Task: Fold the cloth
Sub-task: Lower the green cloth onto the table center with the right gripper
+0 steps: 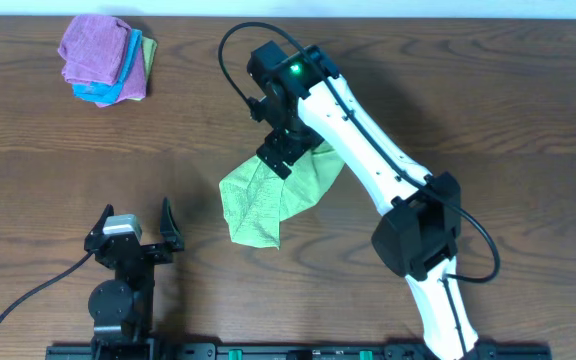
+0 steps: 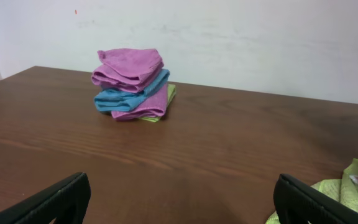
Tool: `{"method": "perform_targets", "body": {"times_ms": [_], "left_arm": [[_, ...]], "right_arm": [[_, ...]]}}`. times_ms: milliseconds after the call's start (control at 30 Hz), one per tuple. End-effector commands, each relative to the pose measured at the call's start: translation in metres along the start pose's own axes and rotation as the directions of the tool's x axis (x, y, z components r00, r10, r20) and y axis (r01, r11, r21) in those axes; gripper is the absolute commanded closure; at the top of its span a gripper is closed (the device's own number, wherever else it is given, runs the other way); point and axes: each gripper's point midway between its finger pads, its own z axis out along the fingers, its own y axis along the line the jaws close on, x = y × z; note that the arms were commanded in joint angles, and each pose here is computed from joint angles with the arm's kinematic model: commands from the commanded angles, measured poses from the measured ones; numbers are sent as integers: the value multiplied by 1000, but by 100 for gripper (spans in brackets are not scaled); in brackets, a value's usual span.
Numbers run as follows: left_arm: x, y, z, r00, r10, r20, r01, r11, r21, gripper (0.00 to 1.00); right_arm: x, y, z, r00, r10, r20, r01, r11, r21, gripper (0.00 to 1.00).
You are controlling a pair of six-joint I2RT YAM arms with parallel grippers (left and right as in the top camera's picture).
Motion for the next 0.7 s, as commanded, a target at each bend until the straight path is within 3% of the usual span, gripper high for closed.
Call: {"method": "perform_targets", "body": {"times_ms": [0, 167, 333, 500, 667], "left_arm": [[19, 4, 1, 998, 1, -58, -2, 1000, -23, 5], [19, 4, 1, 998, 1, -58, -2, 1000, -23, 5], [19, 4, 1, 998, 1, -58, -2, 1000, -23, 4], [19, 4, 1, 998, 1, -58, -2, 1000, -23, 4], [19, 4, 1, 998, 1, -58, -2, 1000, -23, 4]], "right_arm": [[-14, -5, -4, 998, 1, 66, -3, 1000, 27, 1], [-26, -14, 21, 992, -74, 98, 70, 997, 46, 4], [-12, -45, 51, 998, -17, 53, 13, 997, 70, 9], [0, -71, 66, 999, -10, 41, 8, 999, 46, 23], [-8, -68, 66, 994, -67, 86, 68, 998, -4, 26]]}}
